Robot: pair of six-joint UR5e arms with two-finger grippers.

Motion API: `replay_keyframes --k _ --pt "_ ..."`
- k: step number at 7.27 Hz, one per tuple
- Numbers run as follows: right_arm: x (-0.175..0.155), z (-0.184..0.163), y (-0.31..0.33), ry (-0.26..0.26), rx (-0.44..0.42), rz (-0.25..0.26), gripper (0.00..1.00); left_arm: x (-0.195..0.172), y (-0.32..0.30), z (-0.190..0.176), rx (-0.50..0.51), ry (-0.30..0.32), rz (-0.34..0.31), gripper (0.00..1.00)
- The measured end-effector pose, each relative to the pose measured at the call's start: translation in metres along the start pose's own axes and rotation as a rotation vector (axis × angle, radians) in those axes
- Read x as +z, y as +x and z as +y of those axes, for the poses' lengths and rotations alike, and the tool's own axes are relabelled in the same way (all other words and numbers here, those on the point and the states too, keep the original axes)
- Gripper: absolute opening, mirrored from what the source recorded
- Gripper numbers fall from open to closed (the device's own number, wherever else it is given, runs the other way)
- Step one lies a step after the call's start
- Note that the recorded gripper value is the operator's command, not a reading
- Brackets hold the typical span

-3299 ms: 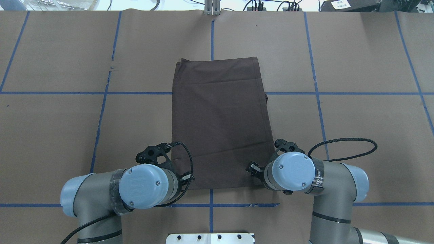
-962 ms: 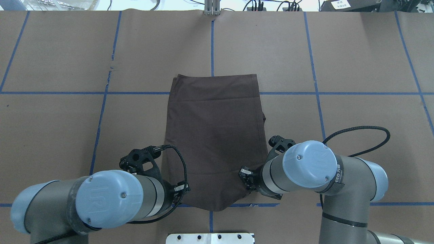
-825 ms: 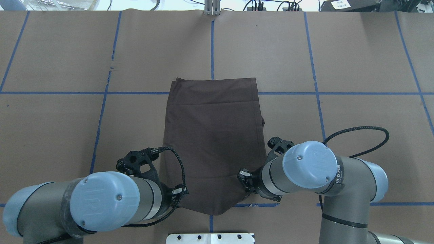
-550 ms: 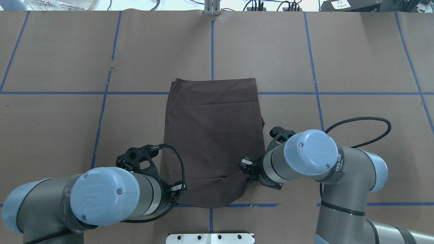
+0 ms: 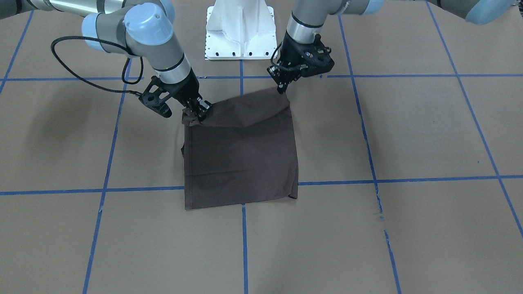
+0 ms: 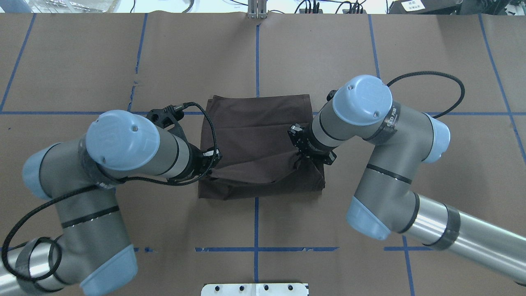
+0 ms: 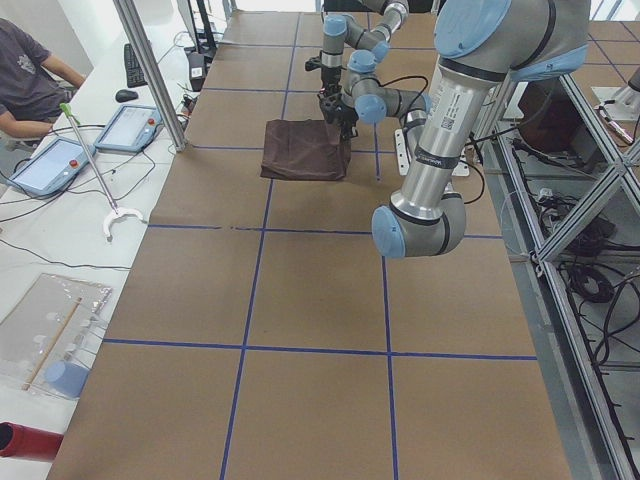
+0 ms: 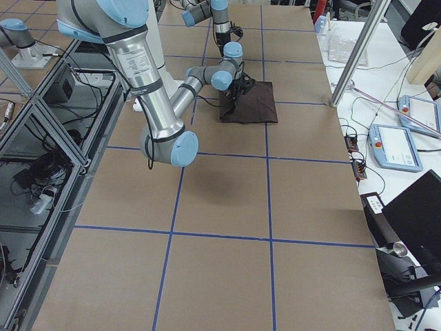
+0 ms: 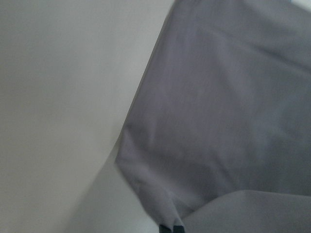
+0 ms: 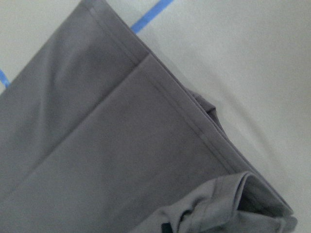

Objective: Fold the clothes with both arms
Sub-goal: 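Lift the near edge with both grippers and fold it away from the robot, then release the folded edge and raise both grippers away from the shirt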

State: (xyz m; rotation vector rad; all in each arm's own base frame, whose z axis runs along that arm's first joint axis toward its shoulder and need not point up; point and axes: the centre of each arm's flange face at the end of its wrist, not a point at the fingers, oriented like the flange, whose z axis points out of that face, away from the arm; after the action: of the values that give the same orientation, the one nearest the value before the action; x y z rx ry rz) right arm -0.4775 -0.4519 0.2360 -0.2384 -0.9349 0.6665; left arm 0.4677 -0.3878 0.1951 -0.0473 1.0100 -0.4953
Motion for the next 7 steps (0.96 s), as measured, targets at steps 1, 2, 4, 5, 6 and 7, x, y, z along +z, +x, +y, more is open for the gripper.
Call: replay_keyframes --k 1,2,4,5,6,7 --pt "0.004 -0.033 -0.032 0.019 0.020 0.012 0.00 0.014 0.019 -0.040 -0.028 0.041 0.010 0.00" --pt "0.016 -0.067 -0.065 0.037 0.026 0.038 0.99 0.028 0.043 -0.085 -0.039 0.088 0.019 0.99" --pt "0.051 -0.125 -0.090 0.063 -0.004 0.048 1.00 0.069 0.056 -0.183 -0.011 0.177 0.053 1.00" --pt "0.060 -0.153 -0.093 0.077 -0.031 0.045 1.00 0.080 0.047 -0.234 0.029 0.224 0.053 1.00" --pt "0.064 -0.173 -0.094 0.088 -0.051 0.050 1.00 0.084 0.039 -0.267 0.069 0.253 0.036 1.00" --pt "0.063 -0.186 -0.094 0.091 -0.056 0.053 1.00 0.084 0.035 -0.281 0.091 0.264 0.027 1.00"
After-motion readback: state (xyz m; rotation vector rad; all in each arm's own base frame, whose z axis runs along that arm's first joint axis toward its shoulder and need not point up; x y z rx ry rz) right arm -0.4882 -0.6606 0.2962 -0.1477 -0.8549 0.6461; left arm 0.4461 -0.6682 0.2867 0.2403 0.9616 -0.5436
